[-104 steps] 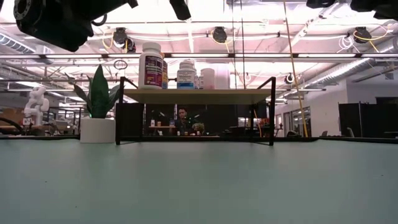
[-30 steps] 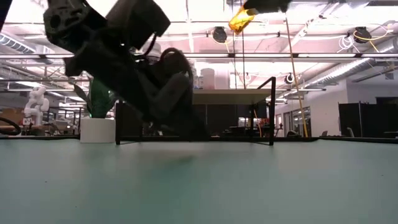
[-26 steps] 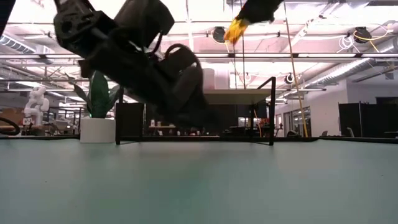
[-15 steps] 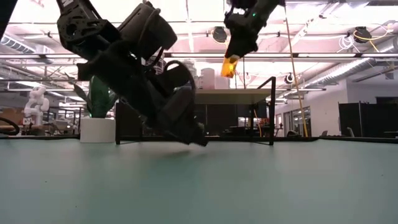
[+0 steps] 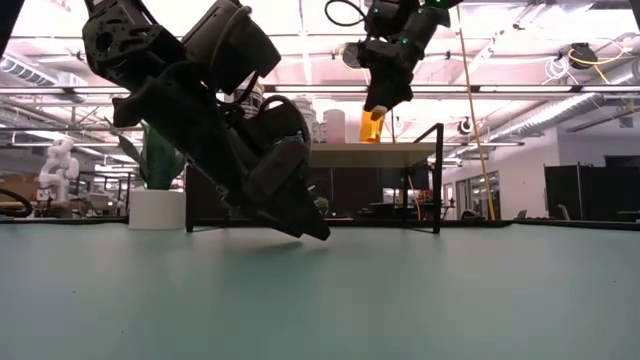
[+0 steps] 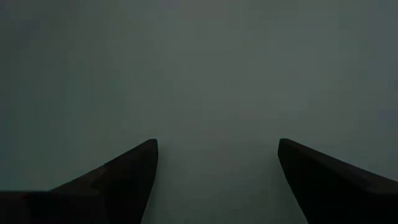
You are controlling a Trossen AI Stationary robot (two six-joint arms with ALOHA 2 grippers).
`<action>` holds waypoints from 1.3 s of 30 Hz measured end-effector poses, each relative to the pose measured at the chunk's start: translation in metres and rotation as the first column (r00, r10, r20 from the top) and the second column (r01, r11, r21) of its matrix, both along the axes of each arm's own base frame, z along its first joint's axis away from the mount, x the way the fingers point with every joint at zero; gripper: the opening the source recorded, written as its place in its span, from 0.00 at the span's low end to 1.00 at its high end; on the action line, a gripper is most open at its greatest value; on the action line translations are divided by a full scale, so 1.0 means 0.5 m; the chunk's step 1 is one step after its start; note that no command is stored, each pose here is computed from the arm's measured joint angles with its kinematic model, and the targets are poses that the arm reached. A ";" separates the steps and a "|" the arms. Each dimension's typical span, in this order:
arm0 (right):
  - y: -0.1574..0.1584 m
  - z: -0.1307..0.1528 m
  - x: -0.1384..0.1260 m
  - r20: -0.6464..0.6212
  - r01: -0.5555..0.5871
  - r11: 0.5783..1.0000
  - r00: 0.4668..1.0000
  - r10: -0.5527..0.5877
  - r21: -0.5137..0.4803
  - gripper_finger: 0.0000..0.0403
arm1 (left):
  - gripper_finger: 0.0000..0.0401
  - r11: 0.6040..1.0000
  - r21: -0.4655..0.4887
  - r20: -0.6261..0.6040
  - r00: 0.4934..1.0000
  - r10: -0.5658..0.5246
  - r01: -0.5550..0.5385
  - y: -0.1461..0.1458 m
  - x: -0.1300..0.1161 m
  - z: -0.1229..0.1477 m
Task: Pick and place medicine bottles onto shelf by color
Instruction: Put the orange pill bottle on the shelf, then return to Home Position
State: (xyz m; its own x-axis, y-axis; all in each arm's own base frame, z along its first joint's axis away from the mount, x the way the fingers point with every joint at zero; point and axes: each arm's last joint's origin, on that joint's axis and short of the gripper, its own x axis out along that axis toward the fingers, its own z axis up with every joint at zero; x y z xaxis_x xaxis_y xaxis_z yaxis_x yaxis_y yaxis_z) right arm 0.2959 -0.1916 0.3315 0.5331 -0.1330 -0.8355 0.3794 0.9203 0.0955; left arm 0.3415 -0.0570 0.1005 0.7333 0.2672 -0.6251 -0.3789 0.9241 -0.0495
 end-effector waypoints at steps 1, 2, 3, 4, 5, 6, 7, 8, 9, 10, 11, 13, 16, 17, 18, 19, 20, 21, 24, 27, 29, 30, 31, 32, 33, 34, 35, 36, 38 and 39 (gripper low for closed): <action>0.000 0.000 0.000 0.000 0.000 1.000 1.000 0.000 0.001 0.54 | 0.84 1.000 0.000 0.000 1.000 -0.002 0.002 -0.001 0.000 0.000; 0.000 0.000 0.000 -0.001 0.000 1.000 1.000 0.000 0.001 0.56 | 0.84 1.000 -0.001 0.001 1.000 -0.003 0.003 -0.002 0.000 0.000; 0.001 -0.001 0.001 0.000 -0.001 1.000 1.000 0.001 0.000 0.58 | 0.84 1.000 -0.001 0.002 1.000 -0.003 0.003 -0.003 0.000 0.000; 0.000 -0.002 0.002 0.006 -0.002 1.000 1.000 0.002 -0.004 0.60 | 0.84 1.000 -0.004 0.003 1.000 -0.001 0.001 -0.003 0.000 0.000; 0.000 -0.004 0.003 0.010 -0.001 1.000 1.000 0.001 -0.005 0.61 | 0.84 1.000 -0.009 0.004 1.000 0.004 -0.004 -0.003 0.000 0.000; -0.001 -0.007 0.003 0.007 0.002 1.000 1.000 -0.002 -0.003 0.62 | 0.84 1.000 -0.016 0.004 1.000 0.009 -0.009 -0.003 -0.001 0.000; 0.000 -0.009 0.003 0.002 0.002 1.000 1.000 -0.002 0.000 0.63 | 0.84 1.000 -0.022 0.003 1.000 0.015 -0.015 -0.002 -0.001 -0.001; 0.000 -0.011 0.003 0.001 -0.001 1.000 1.000 0.001 -0.002 0.63 | 0.84 0.999 -0.026 0.002 1.000 0.019 -0.019 -0.002 -0.001 -0.001; -0.001 -0.013 0.004 0.007 -0.007 1.000 1.000 0.007 -0.010 0.64 | 0.84 0.999 -0.030 0.003 1.000 0.022 -0.022 -0.002 -0.001 -0.001; -0.002 -0.015 0.006 0.016 -0.011 1.000 1.000 0.011 -0.019 0.64 | 0.84 0.999 -0.032 0.003 1.000 0.024 -0.024 -0.003 -0.001 -0.001; -0.003 -0.018 0.007 0.019 -0.014 1.000 1.000 0.014 -0.024 0.64 | 0.84 0.999 -0.033 0.004 1.000 0.024 -0.024 -0.003 -0.001 -0.001; -0.003 -0.023 0.007 0.010 -0.022 0.999 1.000 0.023 -0.027 0.64 | 0.84 0.999 -0.032 -0.001 1.000 0.023 -0.023 -0.004 -0.002 -0.002; -0.004 -0.020 0.008 0.021 -0.046 0.997 0.999 0.048 -0.054 0.64 | 0.84 0.999 -0.032 -0.026 0.999 0.028 -0.029 -0.004 -0.006 -0.005; -0.002 -0.016 0.006 0.020 -0.059 0.996 0.998 0.061 -0.065 0.64 | 0.84 0.998 -0.046 -0.039 0.998 0.045 -0.047 -0.004 -0.008 -0.007; 0.001 -0.011 0.001 0.019 -0.069 0.995 0.997 0.070 -0.073 0.64 | 0.84 0.995 -0.070 -0.055 0.996 0.074 -0.078 -0.003 -0.011 -0.009; 0.006 -0.004 -0.004 0.021 -0.073 0.994 0.997 0.074 -0.077 0.64 | 0.84 0.990 -0.093 -0.075 0.992 0.099 -0.106 -0.002 -0.016 -0.007; 0.012 0.005 -0.010 0.027 -0.075 0.994 0.997 0.077 -0.080 0.64 | 0.84 0.986 -0.110 -0.103 0.988 0.114 -0.125 -0.001 -0.023 -0.001; 0.020 0.017 -0.019 0.032 -0.076 0.993 0.996 0.079 -0.084 0.64 | 0.84 0.983 -0.121 -0.137 0.983 0.120 -0.137 0.000 -0.032 0.004; 0.049 0.054 -0.048 0.058 -0.074 0.993 0.995 0.079 -0.089 0.64 | 0.84 0.987 -0.101 -0.167 0.981 0.104 -0.122 -0.006 -0.052 0.031; 0.097 0.069 -0.073 0.125 -0.070 0.993 0.989 0.083 -0.099 0.64 | 0.84 0.999 -0.008 -0.052 0.998 0.048 -0.048 -0.036 -0.065 0.089; 0.144 0.054 -0.082 0.174 -0.110 0.987 0.976 0.129 -0.115 0.64 | 0.84 0.998 0.065 0.056 0.998 0.014 -0.018 -0.060 -0.081 0.139; 0.168 0.045 -0.086 0.214 -0.132 0.983 0.964 0.158 -0.130 0.64 | 0.84 0.995 0.104 0.095 0.995 -0.007 -0.003 -0.075 -0.092 0.159; 0.192 0.034 -0.095 0.251 -0.146 0.978 0.951 0.181 -0.150 0.64 | 0.83 0.991 0.136 0.127 0.992 -0.023 0.005 -0.088 -0.103 0.177; 0.217 0.019 -0.102 0.266 -0.154 0.974 0.944 0.194 -0.167 0.64 | 0.83 0.985 0.172 0.140 0.990 -0.032 0.007 -0.099 -0.120 0.191; 0.242 0.006 -0.110 0.295 -0.144 0.970 0.935 0.199 -0.197 0.64 | 0.81 0.976 0.217 0.141 0.989 -0.036 0.005 -0.107 -0.140 0.206; 0.265 -0.002 -0.119 0.342 -0.115 0.964 0.919 0.196 -0.242 0.63 | 0.79 0.970 0.244 0.162 0.986 -0.039 -0.002 -0.116 -0.158 0.227; 0.287 -0.016 -0.129 0.373 -0.097 0.956 0.906 0.200 -0.276 0.62 | 0.77 0.965 0.262 0.186 0.982 -0.039 -0.011 -0.121 -0.176 0.250; 0.308 -0.039 -0.138 0.397 -0.080 0.947 0.894 0.206 -0.310 0.61 | 0.74 0.959 0.283 0.200 0.979 -0.031 -0.028 -0.122 -0.197 0.270; 0.343 -0.073 -0.153 0.484 -0.053 0.931 0.842 0.236 -0.362 0.59 | 0.68 0.948 0.312 0.235 0.972 -0.007 -0.069 -0.122 -0.234 0.301; 0.355 -0.094 -0.159 0.521 -0.042 0.925 0.817 0.249 -0.377 0.58 | 0.65 0.943 0.322 0.252 0.968 0.002 -0.086 -0.119 -0.249 0.315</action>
State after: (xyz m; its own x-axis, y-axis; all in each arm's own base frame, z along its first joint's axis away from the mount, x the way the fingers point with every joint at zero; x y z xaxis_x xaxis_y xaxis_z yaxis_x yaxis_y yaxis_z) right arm 0.2162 -0.0142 0.2843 0.9219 -0.2292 -0.3123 0.2160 0.9734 -0.0765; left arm 0.2168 -0.1167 0.2580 0.8348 0.4619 -0.2995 -0.4343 0.8869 0.1572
